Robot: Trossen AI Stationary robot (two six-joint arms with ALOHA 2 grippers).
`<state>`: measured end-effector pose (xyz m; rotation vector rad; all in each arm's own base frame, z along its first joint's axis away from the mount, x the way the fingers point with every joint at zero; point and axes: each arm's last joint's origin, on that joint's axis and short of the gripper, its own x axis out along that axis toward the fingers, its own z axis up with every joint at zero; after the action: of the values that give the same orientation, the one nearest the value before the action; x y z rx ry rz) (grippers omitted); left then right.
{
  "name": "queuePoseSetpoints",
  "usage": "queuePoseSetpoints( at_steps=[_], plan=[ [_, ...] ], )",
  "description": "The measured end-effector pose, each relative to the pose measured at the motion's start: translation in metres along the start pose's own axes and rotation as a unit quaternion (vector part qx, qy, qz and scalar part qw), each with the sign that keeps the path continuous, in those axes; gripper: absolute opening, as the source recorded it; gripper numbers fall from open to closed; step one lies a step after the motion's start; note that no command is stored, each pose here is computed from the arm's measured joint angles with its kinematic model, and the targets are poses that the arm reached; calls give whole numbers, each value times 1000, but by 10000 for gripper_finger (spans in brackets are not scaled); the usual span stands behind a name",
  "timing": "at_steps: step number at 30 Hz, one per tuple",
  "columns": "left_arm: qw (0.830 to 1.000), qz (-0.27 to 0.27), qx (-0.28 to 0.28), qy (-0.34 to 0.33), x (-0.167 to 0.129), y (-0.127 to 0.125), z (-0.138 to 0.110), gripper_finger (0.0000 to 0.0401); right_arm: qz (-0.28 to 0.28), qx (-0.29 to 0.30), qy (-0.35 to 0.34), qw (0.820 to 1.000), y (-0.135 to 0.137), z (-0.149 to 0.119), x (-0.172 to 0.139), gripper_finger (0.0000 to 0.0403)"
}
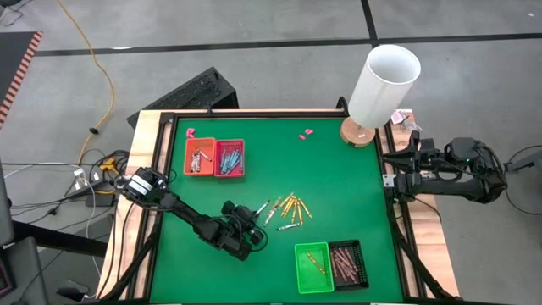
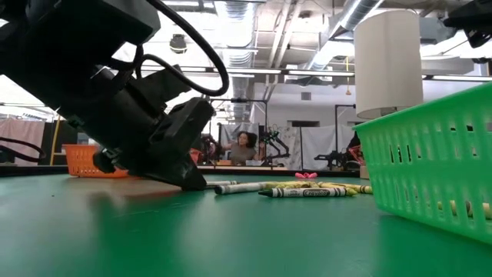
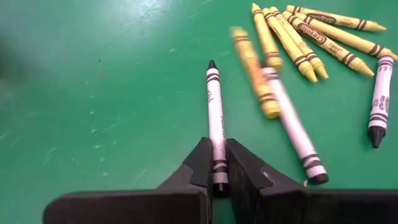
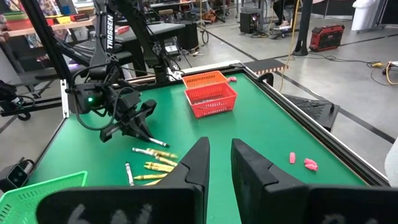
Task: Sort crayons
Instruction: Put the black crayon into the orange bin
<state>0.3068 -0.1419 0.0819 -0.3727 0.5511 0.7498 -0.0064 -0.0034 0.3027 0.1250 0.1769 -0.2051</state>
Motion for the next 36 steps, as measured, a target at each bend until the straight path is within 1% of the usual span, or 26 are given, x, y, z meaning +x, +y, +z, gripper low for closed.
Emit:
queuePoseSetpoints(
  at_steps=[9, 13, 16, 20, 26, 32, 36],
  plan=[
    [999, -1, -42, -1, -1, 0, -1, 15, 0, 0, 0, 1000, 0, 0, 0, 68],
    [998, -9, -64, -3, -7, -1, 5, 14, 0, 0, 0, 1000, 0, 0, 0, 68],
    [997, -20, -73, -4, -16, -2, 15, 13, 0, 0, 0, 1000, 0, 0, 0, 68],
    [996, -32, -74, -29, -30, -3, 34, 13, 0, 0, 0, 1000, 0, 0, 0, 68],
    [995, -26, -72, -66, -54, 6, 65, 12, 0, 0, 0, 1000, 0, 0, 0, 68],
    [993, 13, -71, -91, -79, 33, 99, 12, 0, 0, 0, 1000, 0, 0, 0, 68],
    [992, 48, -73, -88, -91, 56, 116, 12, 0, 0, 0, 1000, 0, 0, 0, 68]
  ],
)
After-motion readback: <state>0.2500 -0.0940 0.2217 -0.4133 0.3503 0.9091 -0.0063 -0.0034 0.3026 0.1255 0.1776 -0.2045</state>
